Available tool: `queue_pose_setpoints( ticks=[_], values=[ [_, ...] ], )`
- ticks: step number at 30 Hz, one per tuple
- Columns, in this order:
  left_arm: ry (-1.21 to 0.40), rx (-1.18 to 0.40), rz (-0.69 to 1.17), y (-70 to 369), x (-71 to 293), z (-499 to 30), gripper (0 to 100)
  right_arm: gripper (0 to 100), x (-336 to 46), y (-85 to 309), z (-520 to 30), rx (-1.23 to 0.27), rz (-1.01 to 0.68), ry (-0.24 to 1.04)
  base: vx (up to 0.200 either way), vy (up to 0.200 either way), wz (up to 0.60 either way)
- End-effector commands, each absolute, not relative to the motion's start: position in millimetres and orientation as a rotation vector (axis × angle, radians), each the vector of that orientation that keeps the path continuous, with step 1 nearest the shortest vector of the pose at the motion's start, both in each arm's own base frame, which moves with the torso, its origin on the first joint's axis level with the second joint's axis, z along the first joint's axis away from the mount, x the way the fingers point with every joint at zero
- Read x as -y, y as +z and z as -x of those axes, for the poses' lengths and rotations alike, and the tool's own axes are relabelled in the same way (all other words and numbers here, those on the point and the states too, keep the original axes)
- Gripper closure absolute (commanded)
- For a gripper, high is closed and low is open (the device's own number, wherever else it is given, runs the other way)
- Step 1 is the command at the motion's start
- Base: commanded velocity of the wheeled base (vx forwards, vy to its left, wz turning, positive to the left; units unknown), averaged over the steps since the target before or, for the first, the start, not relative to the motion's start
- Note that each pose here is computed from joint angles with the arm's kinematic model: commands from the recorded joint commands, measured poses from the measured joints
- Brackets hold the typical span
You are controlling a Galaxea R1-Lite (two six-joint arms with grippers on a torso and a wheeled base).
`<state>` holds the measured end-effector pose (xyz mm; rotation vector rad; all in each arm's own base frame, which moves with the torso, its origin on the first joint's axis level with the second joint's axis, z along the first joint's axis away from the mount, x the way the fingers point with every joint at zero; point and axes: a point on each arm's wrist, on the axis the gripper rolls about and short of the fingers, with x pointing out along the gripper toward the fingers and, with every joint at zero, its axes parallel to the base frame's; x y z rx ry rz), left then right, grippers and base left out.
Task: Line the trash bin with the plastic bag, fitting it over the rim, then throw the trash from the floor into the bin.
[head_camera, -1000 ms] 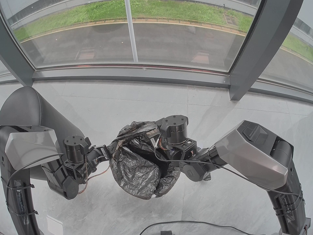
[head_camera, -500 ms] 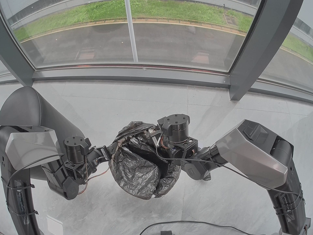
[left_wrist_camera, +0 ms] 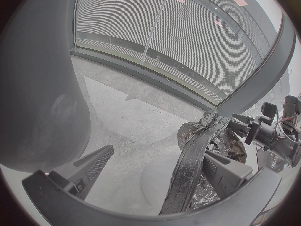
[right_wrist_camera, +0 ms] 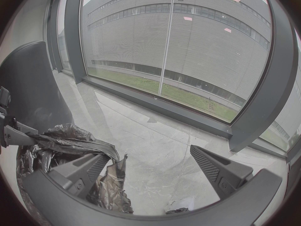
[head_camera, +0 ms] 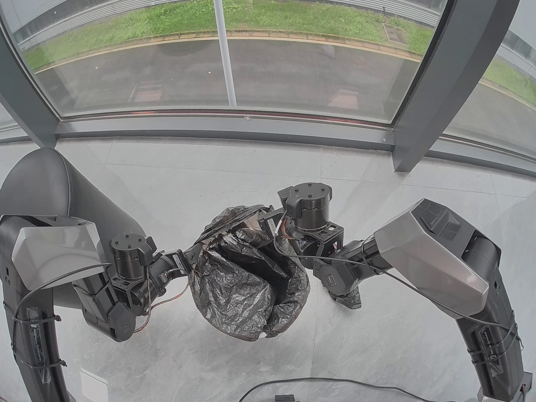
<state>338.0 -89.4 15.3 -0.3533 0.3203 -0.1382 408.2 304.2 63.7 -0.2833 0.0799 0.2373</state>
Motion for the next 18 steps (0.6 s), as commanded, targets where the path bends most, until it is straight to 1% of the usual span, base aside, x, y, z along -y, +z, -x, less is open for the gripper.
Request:
queue_pose_setpoints(
  ticks=[1,2,5,18],
  values=[
    [-0.135,-0.323,0.354,14.1,88.8,-338.1,0,0,-304.0,55.9,-411.3,-0.088,0.288,0.234,0.0,0.0,0.0],
    [-0.136,-0.324,0.357,14.1,88.8,-338.1,0,0,-304.1,47.3,-412.7,-0.099,0.294,0.234,0.0,0.0,0.0],
    [-0.137,-0.326,0.358,13.8,88.7,-337.8,0,0,-302.2,40.5,-415.4,-0.108,0.299,0.228,0.0,0.0,0.0],
    [-0.129,-0.348,0.356,5.2,87.0,-339.2,0,0,-289.4,29.9,-432.9,-0.116,0.299,0.189,0.0,0.0,0.0]
  ],
)
